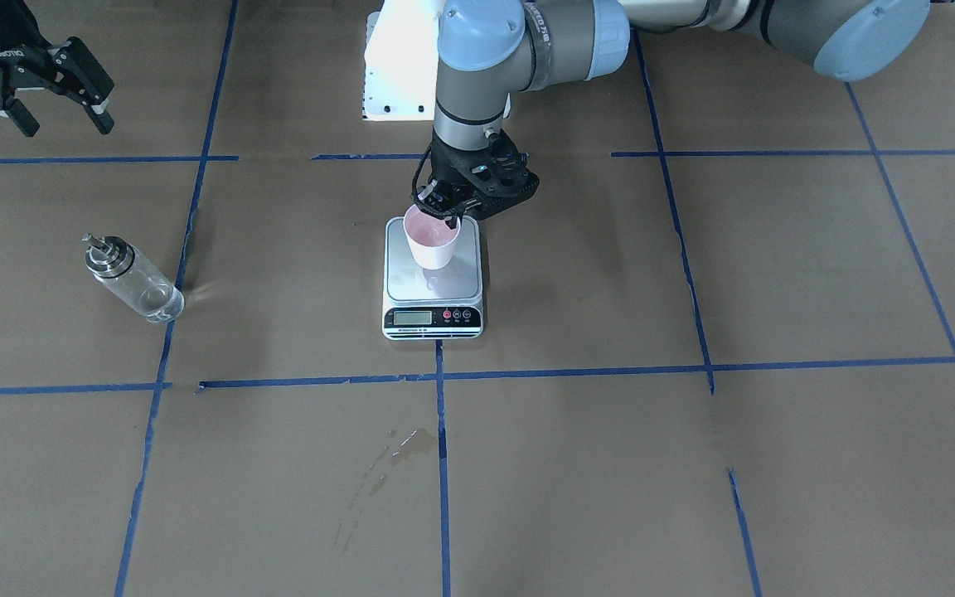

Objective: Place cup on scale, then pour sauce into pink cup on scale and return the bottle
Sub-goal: 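Carry the pink cup onto the scale with the left gripper while the right arm approaches, then release the cup and withdraw the left gripper while the right gripper reaches the bottle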

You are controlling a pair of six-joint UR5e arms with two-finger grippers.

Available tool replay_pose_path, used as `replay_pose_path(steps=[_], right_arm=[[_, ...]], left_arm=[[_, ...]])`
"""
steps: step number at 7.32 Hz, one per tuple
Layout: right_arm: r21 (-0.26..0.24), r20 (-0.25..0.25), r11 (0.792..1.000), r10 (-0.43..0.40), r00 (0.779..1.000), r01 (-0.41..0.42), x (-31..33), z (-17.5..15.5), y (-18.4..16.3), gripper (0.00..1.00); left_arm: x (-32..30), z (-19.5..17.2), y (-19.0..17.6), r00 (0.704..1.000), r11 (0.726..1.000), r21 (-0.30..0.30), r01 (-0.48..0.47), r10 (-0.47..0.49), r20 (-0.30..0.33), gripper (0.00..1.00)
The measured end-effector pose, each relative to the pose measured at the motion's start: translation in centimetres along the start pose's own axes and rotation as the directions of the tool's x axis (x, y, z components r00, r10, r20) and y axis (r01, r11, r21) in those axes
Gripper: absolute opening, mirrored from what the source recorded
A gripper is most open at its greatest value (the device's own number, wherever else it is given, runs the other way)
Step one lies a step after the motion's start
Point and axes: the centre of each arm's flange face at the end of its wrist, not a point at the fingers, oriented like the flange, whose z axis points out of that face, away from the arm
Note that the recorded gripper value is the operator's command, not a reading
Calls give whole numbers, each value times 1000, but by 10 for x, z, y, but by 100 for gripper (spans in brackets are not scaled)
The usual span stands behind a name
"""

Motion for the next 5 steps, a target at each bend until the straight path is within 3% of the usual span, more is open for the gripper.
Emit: replay_pose_path(steps=[1, 2, 3, 5], right_arm=[[10, -5, 1000, -7, 1000, 7, 1, 3, 4, 100], [14, -10, 1000, -9, 1000, 9, 1, 7, 7, 100], [18, -13, 1000, -8, 1000, 8, -1, 10, 10, 100], [25, -16, 1000, -11, 1000, 11, -4, 13, 13, 100]], left_arm=[[0, 1, 1, 1000, 1000, -1, -1, 1, 2, 49], [-1, 2, 1, 1000, 1000, -2, -1, 1, 3, 78], [-1, 3, 1, 1000, 1000, -2, -1, 1, 4, 99], [-2, 2, 2, 1000, 1000, -1, -2, 2, 1, 100]])
